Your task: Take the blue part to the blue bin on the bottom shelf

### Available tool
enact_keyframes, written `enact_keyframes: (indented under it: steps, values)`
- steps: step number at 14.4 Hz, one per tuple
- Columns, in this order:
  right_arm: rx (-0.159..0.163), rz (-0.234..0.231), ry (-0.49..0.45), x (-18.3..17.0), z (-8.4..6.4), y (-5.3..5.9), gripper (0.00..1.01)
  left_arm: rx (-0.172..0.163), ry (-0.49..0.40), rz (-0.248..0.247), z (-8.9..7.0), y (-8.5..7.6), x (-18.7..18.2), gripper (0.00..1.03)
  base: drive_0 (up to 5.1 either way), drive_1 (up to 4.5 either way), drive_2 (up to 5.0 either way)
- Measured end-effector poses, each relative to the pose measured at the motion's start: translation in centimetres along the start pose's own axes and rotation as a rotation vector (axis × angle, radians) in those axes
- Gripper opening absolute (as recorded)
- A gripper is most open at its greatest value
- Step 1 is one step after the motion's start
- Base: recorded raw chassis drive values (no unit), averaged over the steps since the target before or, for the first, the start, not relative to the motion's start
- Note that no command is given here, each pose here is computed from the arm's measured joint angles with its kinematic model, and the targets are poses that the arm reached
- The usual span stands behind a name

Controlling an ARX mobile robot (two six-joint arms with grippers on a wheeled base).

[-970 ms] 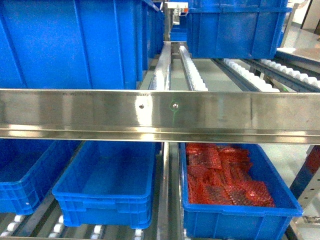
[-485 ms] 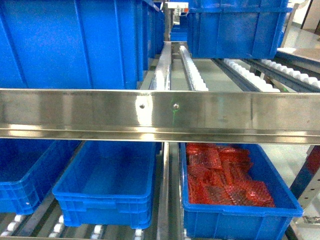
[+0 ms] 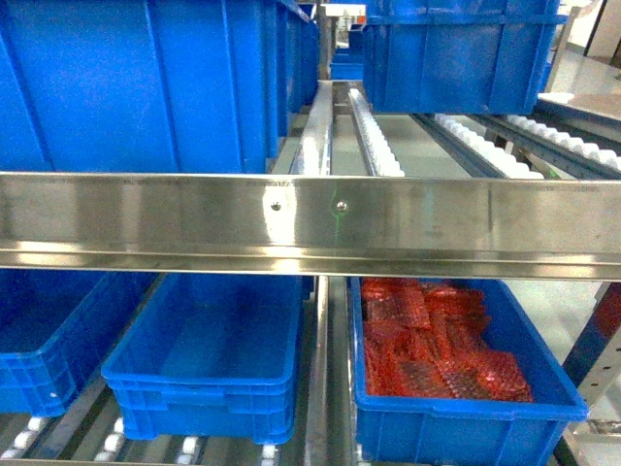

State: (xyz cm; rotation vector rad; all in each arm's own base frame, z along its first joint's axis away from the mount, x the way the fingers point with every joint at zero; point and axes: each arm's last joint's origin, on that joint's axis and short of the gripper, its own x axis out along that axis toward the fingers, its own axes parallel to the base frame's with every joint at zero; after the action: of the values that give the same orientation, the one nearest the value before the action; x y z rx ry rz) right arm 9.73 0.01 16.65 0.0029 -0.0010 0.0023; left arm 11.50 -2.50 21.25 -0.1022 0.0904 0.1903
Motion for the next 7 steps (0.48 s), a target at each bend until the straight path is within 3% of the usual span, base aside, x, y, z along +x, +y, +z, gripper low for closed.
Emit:
enact_keyframes:
  steps: [7]
  values:
    - [0.0,0.0,0.0,0.0,0.0,0.0,0.98,0.0,0.0,0.0,0.0,0.0,0.0,0.43,0.0,0.0,0.0]
